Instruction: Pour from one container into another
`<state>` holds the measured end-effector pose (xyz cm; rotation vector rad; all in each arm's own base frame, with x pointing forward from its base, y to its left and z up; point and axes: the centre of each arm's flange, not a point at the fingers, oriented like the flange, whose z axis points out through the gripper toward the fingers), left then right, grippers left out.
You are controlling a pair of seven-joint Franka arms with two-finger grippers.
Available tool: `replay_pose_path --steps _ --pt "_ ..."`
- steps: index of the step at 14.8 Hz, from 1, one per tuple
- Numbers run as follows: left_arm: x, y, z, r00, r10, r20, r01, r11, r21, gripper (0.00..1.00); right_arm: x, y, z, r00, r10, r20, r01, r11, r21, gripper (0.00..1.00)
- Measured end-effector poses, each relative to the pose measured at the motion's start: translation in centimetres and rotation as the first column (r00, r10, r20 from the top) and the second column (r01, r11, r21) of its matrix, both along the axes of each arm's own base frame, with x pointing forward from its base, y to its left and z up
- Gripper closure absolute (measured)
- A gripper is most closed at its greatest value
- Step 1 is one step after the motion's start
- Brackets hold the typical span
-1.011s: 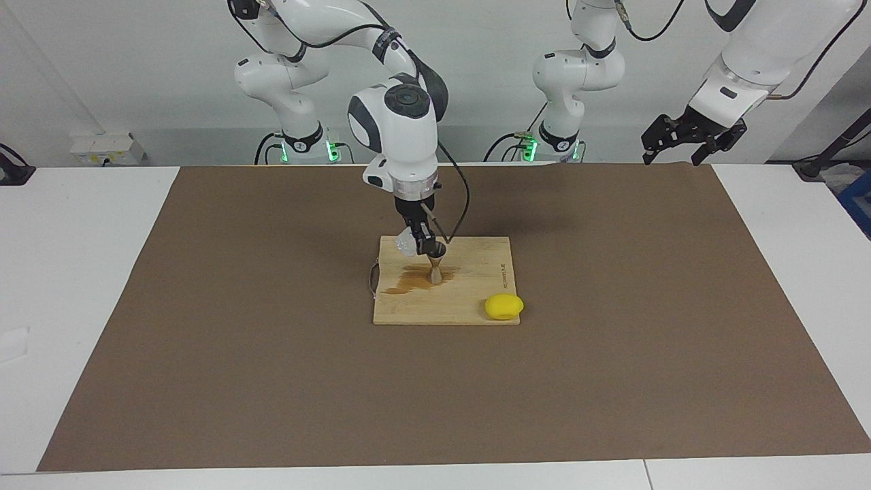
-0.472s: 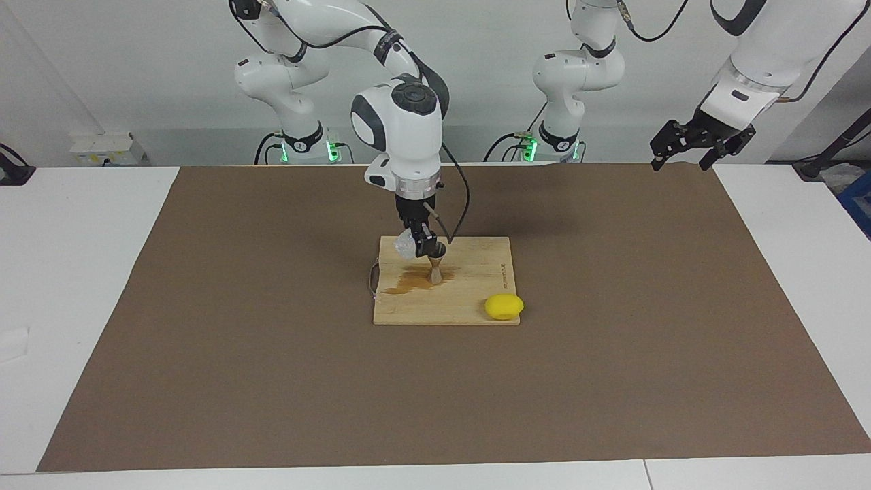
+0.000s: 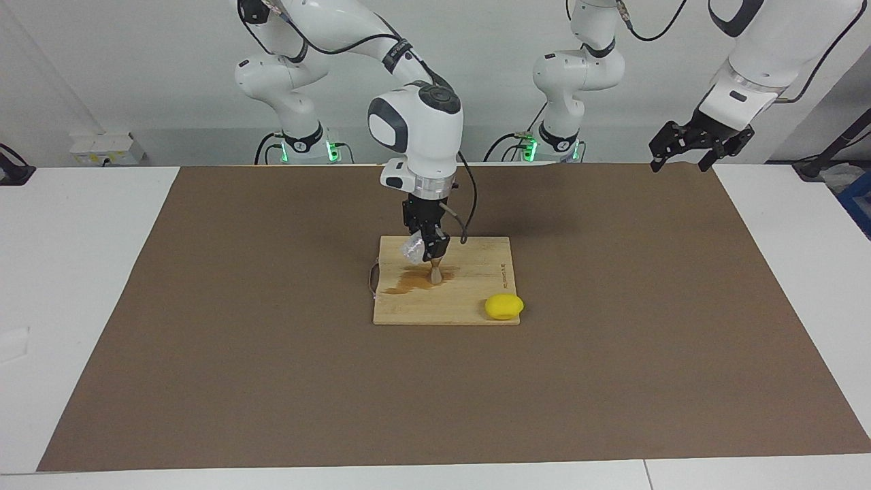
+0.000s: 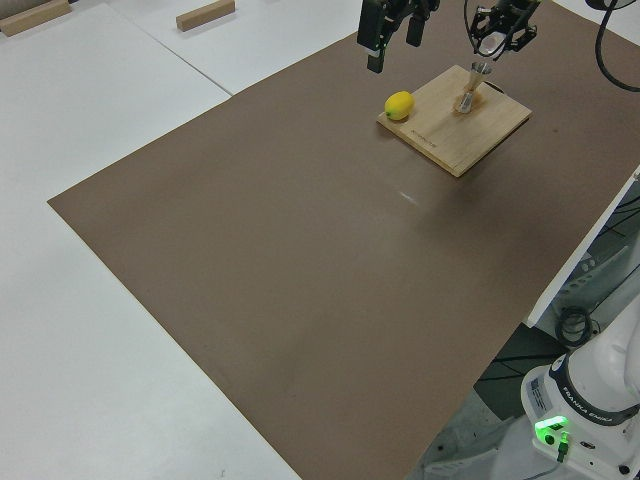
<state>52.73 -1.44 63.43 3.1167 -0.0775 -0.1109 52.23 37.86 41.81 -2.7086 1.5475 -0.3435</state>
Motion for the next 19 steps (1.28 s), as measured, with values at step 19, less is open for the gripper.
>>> replay_pose_path --steps 19 --pt "0.0 0.0 0.0 1.000 0.001 0.000 -0.001 1.000 0.000 0.00 2.7 -3.0 1.6 0.983 -0.131 -0.132 0.156 0.967 0.203 0.50"
